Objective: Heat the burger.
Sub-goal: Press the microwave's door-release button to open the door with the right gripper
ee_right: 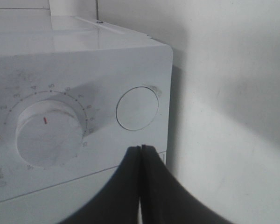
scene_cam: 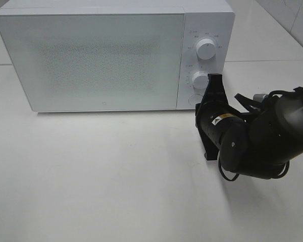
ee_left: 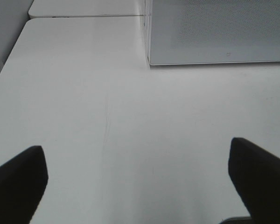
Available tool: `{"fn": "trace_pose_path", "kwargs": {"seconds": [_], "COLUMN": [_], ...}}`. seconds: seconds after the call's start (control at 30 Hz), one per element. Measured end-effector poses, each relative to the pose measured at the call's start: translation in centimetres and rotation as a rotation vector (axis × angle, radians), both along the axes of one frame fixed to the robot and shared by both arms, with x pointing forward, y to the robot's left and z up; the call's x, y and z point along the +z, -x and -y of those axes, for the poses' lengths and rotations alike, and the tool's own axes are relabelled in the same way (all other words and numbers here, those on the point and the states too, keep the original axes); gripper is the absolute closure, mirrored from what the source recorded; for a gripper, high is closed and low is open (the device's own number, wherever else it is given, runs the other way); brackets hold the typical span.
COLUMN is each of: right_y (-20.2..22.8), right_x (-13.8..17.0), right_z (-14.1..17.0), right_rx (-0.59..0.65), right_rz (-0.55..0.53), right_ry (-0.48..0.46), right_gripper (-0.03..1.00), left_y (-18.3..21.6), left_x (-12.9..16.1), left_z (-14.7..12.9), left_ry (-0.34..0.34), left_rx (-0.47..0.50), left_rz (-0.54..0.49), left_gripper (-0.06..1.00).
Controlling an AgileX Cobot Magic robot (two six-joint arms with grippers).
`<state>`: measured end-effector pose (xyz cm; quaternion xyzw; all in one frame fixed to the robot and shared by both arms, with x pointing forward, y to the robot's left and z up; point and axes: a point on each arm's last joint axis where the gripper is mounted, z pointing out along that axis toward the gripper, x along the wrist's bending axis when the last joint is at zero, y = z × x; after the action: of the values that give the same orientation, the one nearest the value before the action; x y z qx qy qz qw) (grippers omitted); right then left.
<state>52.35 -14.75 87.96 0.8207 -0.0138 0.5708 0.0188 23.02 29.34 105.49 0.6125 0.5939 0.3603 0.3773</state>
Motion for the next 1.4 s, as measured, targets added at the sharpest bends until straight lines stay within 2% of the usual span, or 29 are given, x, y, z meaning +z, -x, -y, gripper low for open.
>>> {"fn": "trace_pose_path", "kwargs": {"seconds": [0.5,1.2,1.4], "right_y": [-2.6,-4.5,-4.8], "right_x": [-1.3,-2.1,-2.2], "right_z": [-0.5,-1.4,-0.7], "right_rx": [-0.05,-0.069,-0.097], "right_rz": [-0.016,-0.003,-0.013], "right_ry": [-0.022,-0.002,0.014], "right_gripper": [0.96,0.96,0.96], "left_y": [0.0,0.0,0.0], "left_x": [0.0,0.0,0.0], "left_z": [0.0,0.0,0.0], "left_ry": [0.0,0.0,0.0], "left_rx": [0.0,0.0,0.0], "left_rz": [0.0,0.0,0.0], "left_gripper": [-0.03,-0.03,-0.03]}}
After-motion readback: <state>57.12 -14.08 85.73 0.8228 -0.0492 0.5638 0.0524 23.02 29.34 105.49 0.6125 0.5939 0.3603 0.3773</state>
